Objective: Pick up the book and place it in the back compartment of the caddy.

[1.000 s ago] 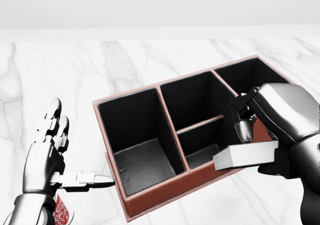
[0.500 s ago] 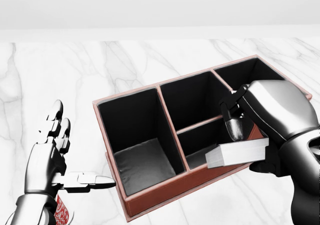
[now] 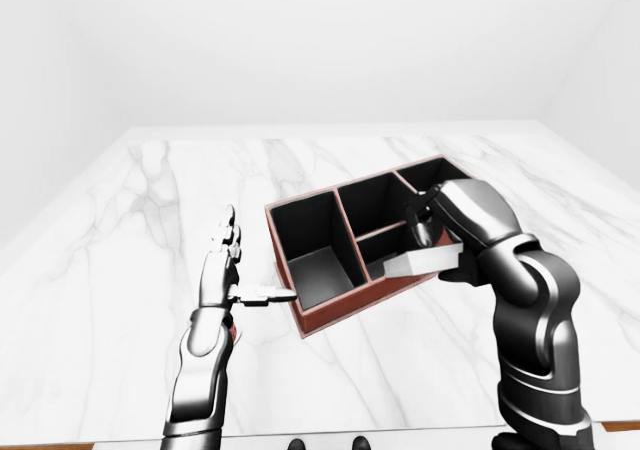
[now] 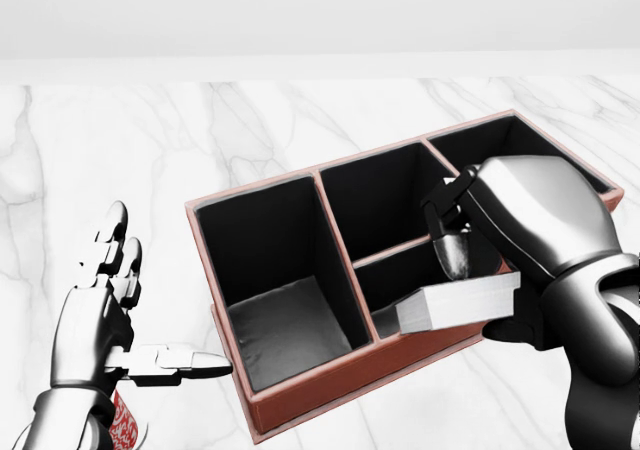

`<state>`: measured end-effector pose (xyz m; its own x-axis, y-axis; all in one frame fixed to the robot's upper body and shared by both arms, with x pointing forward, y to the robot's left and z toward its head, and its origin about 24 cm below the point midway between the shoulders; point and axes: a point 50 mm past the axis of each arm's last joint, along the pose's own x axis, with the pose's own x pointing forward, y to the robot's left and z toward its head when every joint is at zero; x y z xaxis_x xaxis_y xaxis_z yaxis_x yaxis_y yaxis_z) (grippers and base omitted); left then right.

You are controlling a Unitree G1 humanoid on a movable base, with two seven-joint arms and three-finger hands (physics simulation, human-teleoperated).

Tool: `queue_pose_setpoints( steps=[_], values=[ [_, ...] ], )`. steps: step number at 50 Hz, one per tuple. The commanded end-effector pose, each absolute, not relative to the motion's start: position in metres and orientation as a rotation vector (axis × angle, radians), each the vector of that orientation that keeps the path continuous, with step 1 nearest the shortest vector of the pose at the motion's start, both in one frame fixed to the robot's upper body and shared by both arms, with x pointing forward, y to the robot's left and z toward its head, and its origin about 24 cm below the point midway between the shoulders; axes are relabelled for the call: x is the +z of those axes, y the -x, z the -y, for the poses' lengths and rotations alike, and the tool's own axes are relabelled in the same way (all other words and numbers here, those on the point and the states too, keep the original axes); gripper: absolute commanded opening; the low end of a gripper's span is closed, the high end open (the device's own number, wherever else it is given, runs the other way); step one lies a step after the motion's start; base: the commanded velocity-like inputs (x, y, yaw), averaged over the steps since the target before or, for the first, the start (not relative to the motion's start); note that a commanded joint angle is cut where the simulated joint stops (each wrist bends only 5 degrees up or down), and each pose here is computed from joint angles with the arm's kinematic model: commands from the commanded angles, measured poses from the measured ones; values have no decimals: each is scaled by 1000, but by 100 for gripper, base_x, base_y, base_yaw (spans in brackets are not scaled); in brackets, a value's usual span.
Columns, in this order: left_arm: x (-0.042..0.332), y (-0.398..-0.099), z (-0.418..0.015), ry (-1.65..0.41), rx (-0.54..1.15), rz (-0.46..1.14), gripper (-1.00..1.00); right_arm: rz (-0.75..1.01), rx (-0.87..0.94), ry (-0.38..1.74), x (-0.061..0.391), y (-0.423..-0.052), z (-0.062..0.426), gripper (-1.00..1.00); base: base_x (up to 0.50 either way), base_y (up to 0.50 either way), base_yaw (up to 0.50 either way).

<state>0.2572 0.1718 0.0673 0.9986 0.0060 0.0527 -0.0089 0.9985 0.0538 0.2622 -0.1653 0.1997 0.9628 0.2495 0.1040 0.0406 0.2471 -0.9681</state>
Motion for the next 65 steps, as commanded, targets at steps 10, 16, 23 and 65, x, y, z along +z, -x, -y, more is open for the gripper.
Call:
queue_pose_setpoints(
  steps=[10,16,23,65],
  values=[
    [63,-259,-172,-55,9,32,100,328,109,1314,217,-262,157,-100,0,0,0],
    [63,-258,-172,-55,8,32,100,332,109,1315,219,-263,156,-100,0,0,0],
    [64,-258,-172,-56,7,40,100,344,111,1317,221,-265,154,-100,0,0,0],
    [62,-258,-170,-56,5,28,100,345,183,1358,214,-291,148,-100,0,0,0]
  ],
)
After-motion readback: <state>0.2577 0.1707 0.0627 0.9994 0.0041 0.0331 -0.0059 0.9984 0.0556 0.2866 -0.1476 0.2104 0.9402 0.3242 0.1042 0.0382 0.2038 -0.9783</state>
